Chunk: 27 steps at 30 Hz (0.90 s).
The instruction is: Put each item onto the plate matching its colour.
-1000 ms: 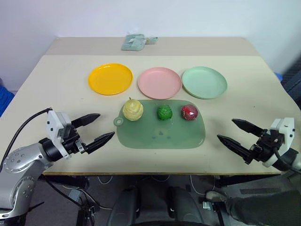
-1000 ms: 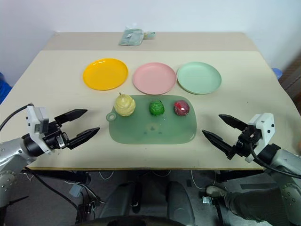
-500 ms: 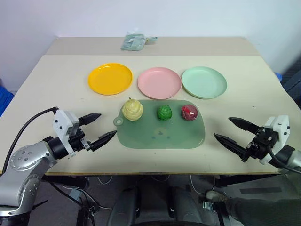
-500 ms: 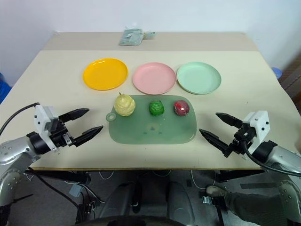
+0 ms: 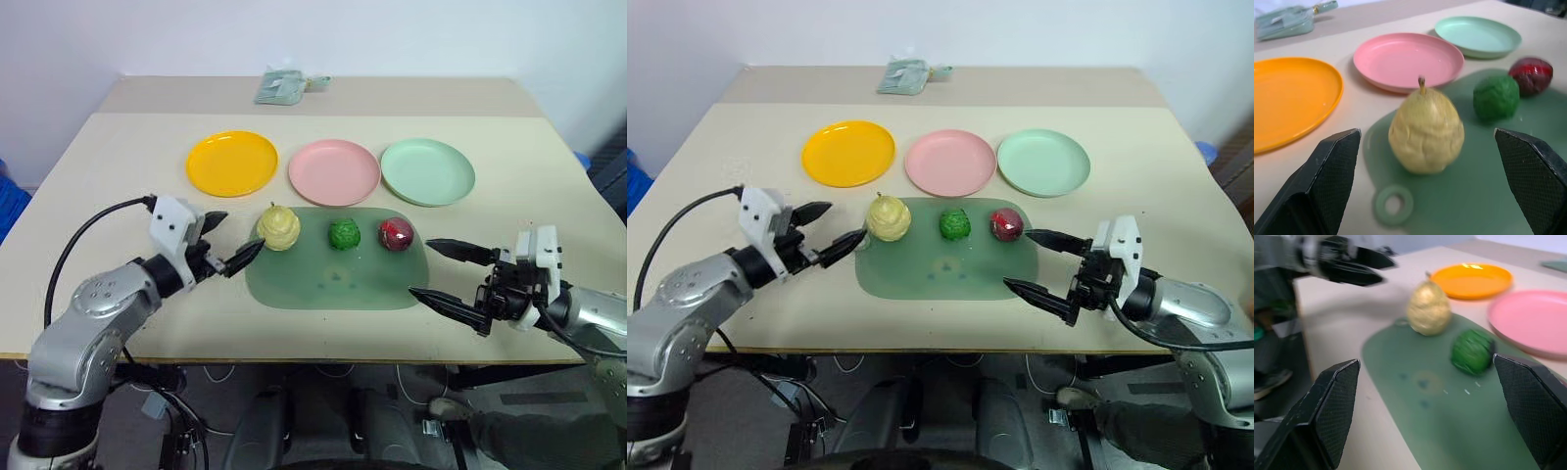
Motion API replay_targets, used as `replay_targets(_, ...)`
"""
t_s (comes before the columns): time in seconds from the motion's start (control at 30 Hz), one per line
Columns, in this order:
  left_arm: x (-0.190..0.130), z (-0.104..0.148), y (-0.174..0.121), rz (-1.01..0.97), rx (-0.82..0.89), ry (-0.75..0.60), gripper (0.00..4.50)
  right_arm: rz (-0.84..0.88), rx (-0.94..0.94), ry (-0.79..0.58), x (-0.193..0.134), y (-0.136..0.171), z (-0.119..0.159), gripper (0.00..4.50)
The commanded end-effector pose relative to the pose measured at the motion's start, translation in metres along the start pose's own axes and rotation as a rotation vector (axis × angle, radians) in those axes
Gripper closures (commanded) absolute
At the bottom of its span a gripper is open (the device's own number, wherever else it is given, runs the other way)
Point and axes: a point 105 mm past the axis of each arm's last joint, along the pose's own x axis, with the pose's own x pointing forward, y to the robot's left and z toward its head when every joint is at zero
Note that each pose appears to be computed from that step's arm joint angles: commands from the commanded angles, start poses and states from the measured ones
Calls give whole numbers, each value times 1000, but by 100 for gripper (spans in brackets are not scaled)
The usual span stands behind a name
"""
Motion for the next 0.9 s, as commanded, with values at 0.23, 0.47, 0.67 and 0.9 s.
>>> replay_targets(0.23, 42, 10, -6, 8, -120, 45, 0, 72, -86, 0, 7, -1, 2, 4)
replay_targets(0.47, 67, -11, -13, 25, -142, 146, 0, 54, -99, -2, 4, -3, 1, 4)
replay_targets(0.67, 76, -24, -19, 13, -160, 192, 55, 32, -105, -7, 5, -1, 1, 0)
replay_targets(0.9, 73, -16, 6, 124, -73, 186, 133, 10, -110, -7, 6, -4, 2, 0)
